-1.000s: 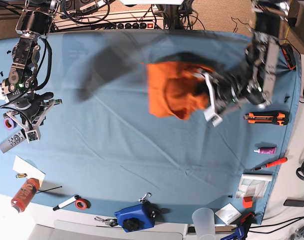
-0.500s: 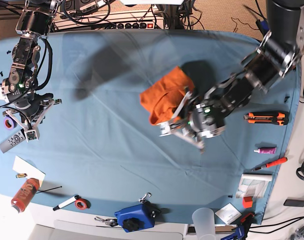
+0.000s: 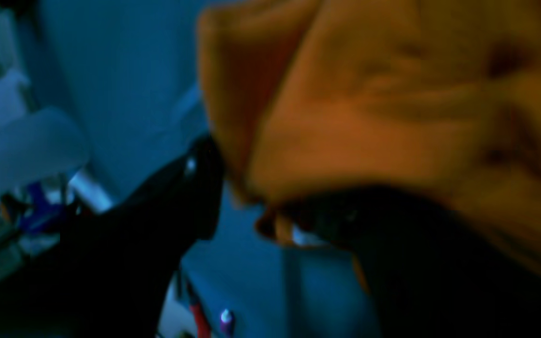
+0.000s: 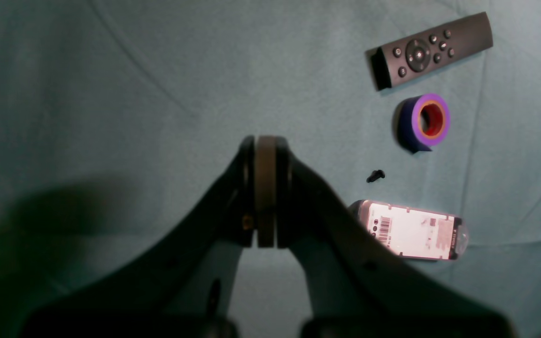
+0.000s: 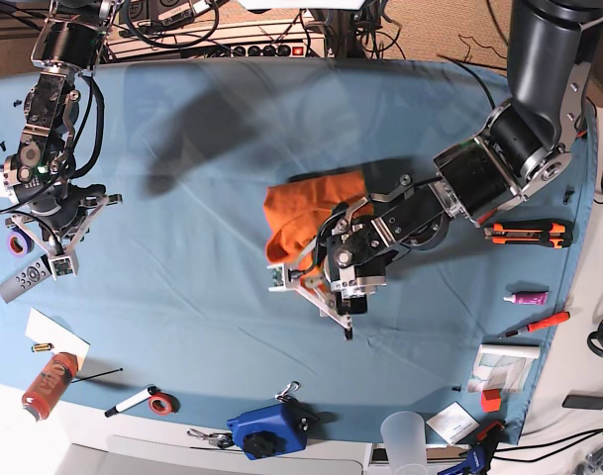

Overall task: Layout the t-shirt on the table in an organized manner, then fold the t-shirt properly
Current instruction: 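Fold the bundle edge over with the left gripper and press it flat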

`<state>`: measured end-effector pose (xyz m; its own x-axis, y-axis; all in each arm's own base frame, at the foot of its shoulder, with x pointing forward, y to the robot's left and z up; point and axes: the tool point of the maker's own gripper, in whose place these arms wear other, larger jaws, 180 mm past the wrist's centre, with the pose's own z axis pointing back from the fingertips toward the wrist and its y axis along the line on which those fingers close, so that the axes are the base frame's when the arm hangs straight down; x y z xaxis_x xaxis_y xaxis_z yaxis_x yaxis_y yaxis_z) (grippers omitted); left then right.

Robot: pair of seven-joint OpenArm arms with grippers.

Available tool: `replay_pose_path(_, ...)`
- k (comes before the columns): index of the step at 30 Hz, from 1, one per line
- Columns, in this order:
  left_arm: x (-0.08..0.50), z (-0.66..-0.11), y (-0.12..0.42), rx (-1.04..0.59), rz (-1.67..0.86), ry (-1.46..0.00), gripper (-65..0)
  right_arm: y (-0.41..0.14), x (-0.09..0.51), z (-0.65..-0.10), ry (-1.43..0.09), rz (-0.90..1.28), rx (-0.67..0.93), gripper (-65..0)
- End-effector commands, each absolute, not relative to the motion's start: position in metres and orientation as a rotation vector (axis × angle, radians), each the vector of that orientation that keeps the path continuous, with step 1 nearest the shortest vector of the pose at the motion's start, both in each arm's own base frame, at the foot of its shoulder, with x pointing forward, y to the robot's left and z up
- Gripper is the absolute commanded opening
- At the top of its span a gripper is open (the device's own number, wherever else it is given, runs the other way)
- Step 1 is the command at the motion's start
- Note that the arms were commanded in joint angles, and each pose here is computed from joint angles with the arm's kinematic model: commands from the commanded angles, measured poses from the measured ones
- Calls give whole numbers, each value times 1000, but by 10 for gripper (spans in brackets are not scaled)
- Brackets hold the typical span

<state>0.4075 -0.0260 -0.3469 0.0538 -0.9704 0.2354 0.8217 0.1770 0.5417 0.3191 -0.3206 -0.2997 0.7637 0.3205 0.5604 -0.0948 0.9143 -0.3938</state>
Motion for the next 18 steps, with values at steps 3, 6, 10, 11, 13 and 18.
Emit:
replay_pose_path(3,439,-312,-23,404,-1283,-762,-351,-326,320,-291,-689,234,-380,-650)
replay_pose_path(6,455,-293,-13,508,-1171,-854,-352,-325,313,-299,-673,242,-376,-650)
replay_pose_path(10,469,-262,12,669,-955,-946,-392,-325,307,-305,-658,247,-371,-650)
replay_pose_path(11,468,-258,17,697,-930,-940,-441,-325,306,-306,-655,248,-371,-650)
replay_pose_path(13,464,-254,23,717,-888,-918,-562,-324,307,-305,-662,248,-368,-650)
replay_pose_path(18,450,-267,4,548,-890,-883,-647,-323,310,-304,-678,252,-366,-650)
